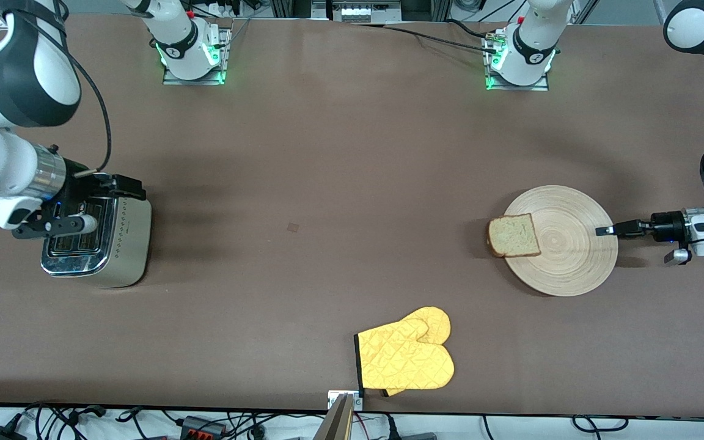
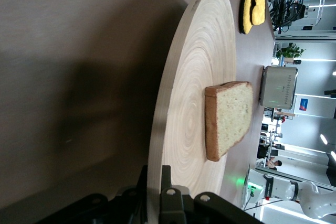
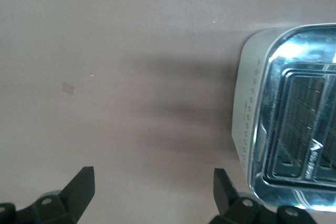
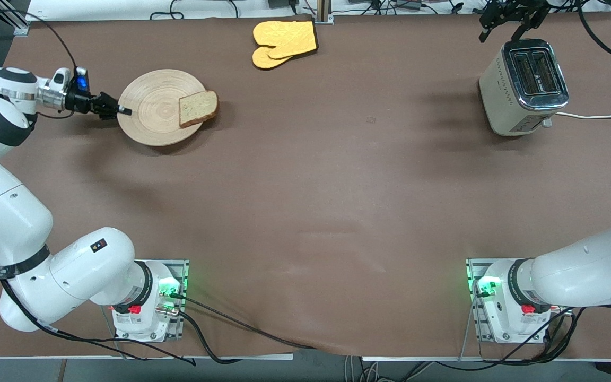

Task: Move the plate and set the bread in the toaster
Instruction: 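Grip the plate rim with the left gripper while the right gripper reaches forward, then slide the plate toward the right gripper with the left gripper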

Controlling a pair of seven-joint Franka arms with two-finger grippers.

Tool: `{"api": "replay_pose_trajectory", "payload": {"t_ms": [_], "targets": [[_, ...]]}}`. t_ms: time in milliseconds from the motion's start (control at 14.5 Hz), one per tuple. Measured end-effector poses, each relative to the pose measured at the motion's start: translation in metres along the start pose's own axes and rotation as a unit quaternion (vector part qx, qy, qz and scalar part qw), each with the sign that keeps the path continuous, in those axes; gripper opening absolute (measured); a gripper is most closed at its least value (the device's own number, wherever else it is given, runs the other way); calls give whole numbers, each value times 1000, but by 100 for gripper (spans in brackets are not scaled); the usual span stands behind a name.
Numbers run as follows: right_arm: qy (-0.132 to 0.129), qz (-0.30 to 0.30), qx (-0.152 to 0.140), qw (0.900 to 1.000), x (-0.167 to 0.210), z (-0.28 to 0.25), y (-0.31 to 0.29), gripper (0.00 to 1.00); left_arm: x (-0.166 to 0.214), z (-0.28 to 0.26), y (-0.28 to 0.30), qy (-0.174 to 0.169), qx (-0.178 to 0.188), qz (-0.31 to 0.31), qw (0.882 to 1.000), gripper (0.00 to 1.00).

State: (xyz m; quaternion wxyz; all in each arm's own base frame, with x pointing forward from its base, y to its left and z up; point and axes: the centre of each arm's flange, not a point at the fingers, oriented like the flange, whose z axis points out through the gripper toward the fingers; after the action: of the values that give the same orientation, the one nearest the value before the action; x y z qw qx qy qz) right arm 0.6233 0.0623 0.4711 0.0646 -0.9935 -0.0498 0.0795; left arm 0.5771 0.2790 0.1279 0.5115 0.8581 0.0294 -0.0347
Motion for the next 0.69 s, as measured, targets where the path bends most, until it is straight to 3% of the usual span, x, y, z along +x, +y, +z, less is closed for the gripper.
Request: {"api": "replay_pose_trajectory", "payload": {"t_ms": [138, 346, 691], "targets": [[-1, -12, 8, 1000, 7, 14, -20, 100, 18, 16, 35, -12, -2, 0, 1000, 9], [6, -18, 44, 999, 17, 29, -48, 100, 36, 65, 85, -43, -9, 14, 999, 9], [-4, -19, 66, 998, 29, 61, -65, 100, 46, 221, 153, -52, -9, 44, 998, 9]]}}
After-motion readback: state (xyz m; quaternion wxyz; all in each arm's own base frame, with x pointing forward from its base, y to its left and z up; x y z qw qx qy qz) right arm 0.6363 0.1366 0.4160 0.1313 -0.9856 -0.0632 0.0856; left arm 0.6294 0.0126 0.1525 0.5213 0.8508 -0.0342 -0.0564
